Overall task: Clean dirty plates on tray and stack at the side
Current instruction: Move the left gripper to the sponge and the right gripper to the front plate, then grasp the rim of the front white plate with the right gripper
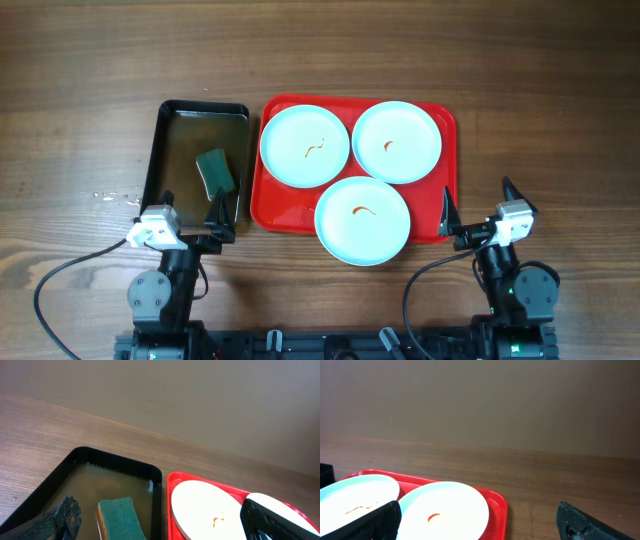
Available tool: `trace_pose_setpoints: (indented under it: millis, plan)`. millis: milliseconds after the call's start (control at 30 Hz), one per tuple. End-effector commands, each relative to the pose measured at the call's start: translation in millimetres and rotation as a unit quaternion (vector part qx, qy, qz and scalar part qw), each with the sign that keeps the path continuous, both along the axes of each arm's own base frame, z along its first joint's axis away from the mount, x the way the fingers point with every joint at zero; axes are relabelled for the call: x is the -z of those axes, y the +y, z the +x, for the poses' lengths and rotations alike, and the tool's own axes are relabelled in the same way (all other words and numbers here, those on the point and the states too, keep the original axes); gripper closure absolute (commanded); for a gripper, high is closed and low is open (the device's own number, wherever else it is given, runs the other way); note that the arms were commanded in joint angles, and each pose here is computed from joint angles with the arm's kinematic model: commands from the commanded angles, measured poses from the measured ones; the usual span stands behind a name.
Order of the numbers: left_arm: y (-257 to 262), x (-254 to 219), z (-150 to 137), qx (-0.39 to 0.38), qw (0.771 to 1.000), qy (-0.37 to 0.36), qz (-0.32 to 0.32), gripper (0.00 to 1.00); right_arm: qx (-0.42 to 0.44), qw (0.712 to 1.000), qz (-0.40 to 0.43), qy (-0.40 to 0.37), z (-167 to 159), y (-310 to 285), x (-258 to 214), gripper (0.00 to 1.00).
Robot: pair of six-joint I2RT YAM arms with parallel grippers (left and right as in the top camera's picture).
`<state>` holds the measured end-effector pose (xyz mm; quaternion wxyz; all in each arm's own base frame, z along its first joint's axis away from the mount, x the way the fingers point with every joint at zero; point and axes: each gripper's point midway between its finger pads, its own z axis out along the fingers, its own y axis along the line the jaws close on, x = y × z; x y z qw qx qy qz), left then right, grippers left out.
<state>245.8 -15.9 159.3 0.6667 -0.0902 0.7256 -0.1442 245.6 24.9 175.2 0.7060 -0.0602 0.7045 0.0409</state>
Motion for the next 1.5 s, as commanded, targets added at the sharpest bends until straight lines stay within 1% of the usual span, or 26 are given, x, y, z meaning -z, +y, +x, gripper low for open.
trace_pose_setpoints:
  millis: [0,267,333,433,533,600,667,767,800,867,933,1000,1033,1133,1233,1267,1300,1333,1400,1433,1467]
  plan:
    - [-3.0,1.2,-0.4,0.01,1.0,-0.001,0.009,0.0,-0.003,1.0,0.0,-0.003,-0.3,0.8,-1.1,0.01]
    - [-3.0,0.4,-0.5,0.01,1.0,-0.002,0.009,0.0,-0.008,1.0,0.009,0.0,-0.3,2.5,-0.7,0.01]
    - [-3.0,-2.6,-1.1,0.01,1.0,-0.003,0.009,0.0,-0.009,0.999,0.03,0.003,-0.4,2.9,-0.6,0.0]
    - [-2.3,-14.9,-4.7,0.008,1.0,0.002,0.01,0.0,-0.022,0.999,0.032,0.017,-2.0,7.4,-1.0,0.0]
    - [-0.3,-22.5,-6.5,0.003,1.0,0.015,0.01,0.0,-0.026,0.998,0.033,0.047,-3.4,9.0,0.0,0.0]
    - [0.3,-25.1,-6.3,0.001,0.999,0.031,0.01,0.0,-0.045,0.996,0.035,0.068,-4.4,15.8,-4.3,0.01]
    - [0.5,-28.8,-3.9,0.001,0.999,0.052,0.011,0.0,-0.049,0.992,0.063,0.099,-3.2,18.1,-11.7,0.0]
    - [3.6,-34.3,5.1,-0.008,0.994,0.107,0.013,0.0,-0.071,0.98,0.077,0.168,1.7,27.5,-21.2,0.0]
    - [6.1,-34.7,9.1,-0.015,0.99,0.137,0.014,0.0,-0.082,0.972,0.082,0.203,3.9,32.1,-21.6,0.01]
    - [9.8,-38.3,22.2,-0.024,0.978,0.207,0.02,0.0,-0.102,0.943,0.097,0.301,6.3,41.8,-11.4,0.01]
    - [9.8,-40.3,33.4,-0.023,0.967,0.253,0.022,0.0,-0.122,0.913,0.114,0.373,6.9,50.9,1.7,0.01]
    - [9.7,-36.7,44.2,-0.021,0.951,0.307,0.023,0.0,-0.11,0.868,0.128,0.467,5.2,51.6,29.0,0.0]
    - [9.6,-31.9,47.8,-0.021,0.945,0.327,0.023,0.0,-0.113,0.852,0.135,0.494,4.2,54.1,40.0,0.01]
    - [9.6,-13.7,53.7,-0.02,0.931,0.363,0.024,0.0,-0.143,0.813,0.17,0.539,3.5,68.6,58.7,0.01]
    - [9.6,0.0,56.3,-0.02,0.922,0.385,0.025,0.0,-0.11,0.773,0.229,0.582,9.0,71.4,78.7,0.01]
    - [9.6,3.0,57.5,-0.019,0.921,0.389,0.025,0.0,-0.114,0.762,0.236,0.592,9.2,74.2,83.9,0.03]
    - [9.6,5.9,59.0,-0.019,0.919,0.393,0.025,0.0,-0.107,0.75,0.245,0.604,12.5,74.7,94.3,0.2]
    - [9.6,6.3,59.0,-0.019,0.919,0.394,0.025,0.0,-0.104,0.743,0.246,0.613,13.9,74.6,102.4,0.2]
    - [9.6,6.3,59.0,-0.019,0.919,0.394,0.025,0.0,-0.103,0.738,0.246,0.62,13.0,74.5,107.1,0.14]
    - [9.6,5.6,59.9,-0.019,0.92,0.392,0.025,0.0,-0.103,0.737,0.244,0.622,12.7,74.5,108.6,0.0]
    - [9.6,5.3,60.3,-0.019,0.92,0.391,0.025,0.0,-0.102,0.737,0.244,0.622,13.0,74.1,108.9,0.0]
